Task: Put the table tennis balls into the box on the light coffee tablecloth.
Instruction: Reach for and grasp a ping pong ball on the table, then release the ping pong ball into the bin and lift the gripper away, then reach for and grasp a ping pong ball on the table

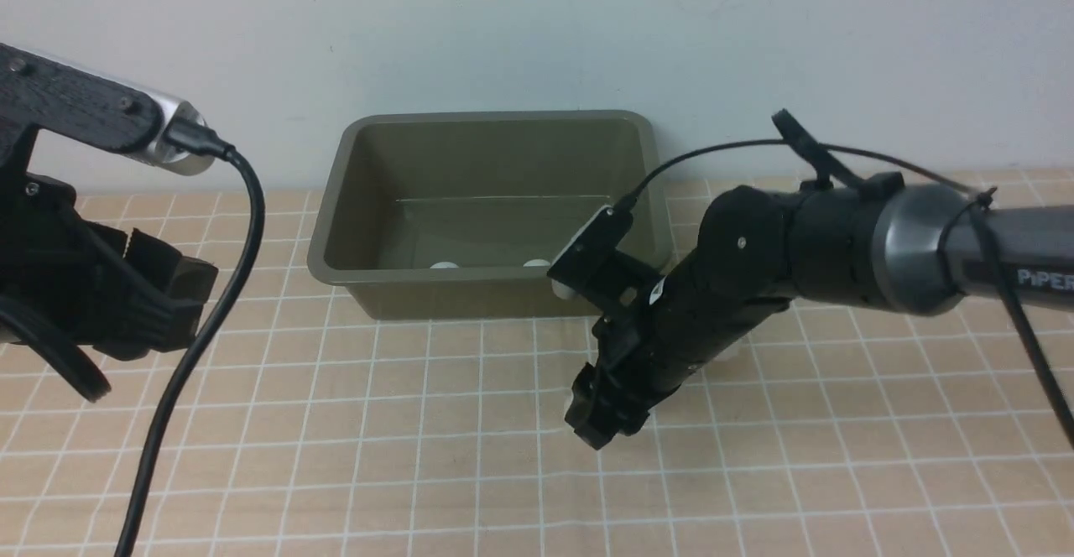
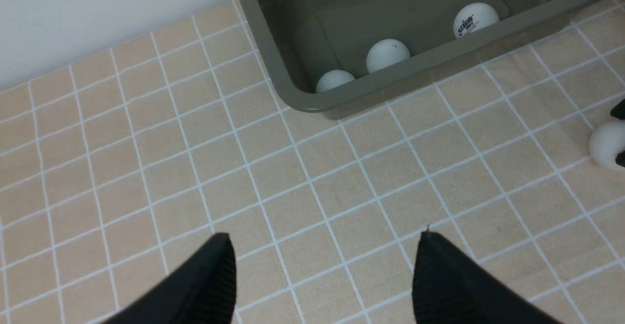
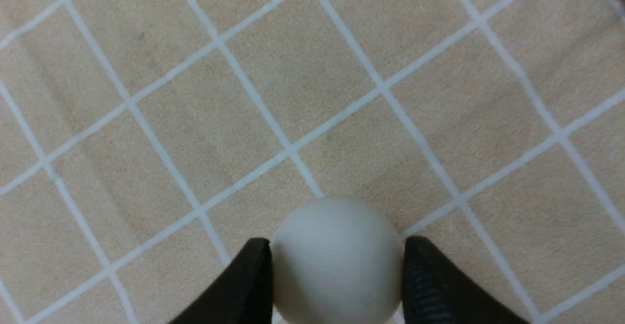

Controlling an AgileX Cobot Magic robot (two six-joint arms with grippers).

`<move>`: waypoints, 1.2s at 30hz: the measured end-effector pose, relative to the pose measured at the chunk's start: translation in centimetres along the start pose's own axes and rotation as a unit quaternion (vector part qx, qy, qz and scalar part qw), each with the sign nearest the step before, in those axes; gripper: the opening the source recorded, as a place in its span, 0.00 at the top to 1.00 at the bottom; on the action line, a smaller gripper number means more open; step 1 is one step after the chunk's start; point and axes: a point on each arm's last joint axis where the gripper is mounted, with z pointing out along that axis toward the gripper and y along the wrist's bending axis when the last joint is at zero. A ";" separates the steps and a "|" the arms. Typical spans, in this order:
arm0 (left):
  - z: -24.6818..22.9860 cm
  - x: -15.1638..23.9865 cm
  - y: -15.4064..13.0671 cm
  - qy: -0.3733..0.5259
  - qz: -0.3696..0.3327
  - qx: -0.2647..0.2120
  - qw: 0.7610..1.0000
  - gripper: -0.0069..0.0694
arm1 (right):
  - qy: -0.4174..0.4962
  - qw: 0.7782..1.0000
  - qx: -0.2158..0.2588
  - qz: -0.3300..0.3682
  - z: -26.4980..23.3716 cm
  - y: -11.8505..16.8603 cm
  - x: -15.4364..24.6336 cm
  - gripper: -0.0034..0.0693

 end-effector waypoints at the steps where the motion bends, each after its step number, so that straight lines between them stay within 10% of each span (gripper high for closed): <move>1: 0.0 0.0 0.0 0.000 0.000 0.000 1.000 0.38 | -0.008 1.000 0.005 -0.014 -1.8 0.0 -1.1 0.52; 9: 0.0 0.0 0.0 0.001 0.000 0.000 1.000 0.38 | -0.131 0.988 0.072 -0.048 -9.8 -1.4 -7.3 0.52; 19: 0.0 0.1 0.0 0.004 0.001 0.000 1.000 0.38 | -0.136 0.983 0.121 -0.034 -4.8 -6.8 -7.1 0.52; 26: 0.0 0.1 0.0 0.004 0.001 0.000 1.000 0.38 | -0.158 0.977 0.141 -0.026 -3.8 -7.5 -7.3 0.24; 36: 0.0 0.2 0.0 0.013 0.001 0.002 1.000 0.38 | -0.207 0.953 0.216 0.047 -18.4 -7.8 -6.1 0.25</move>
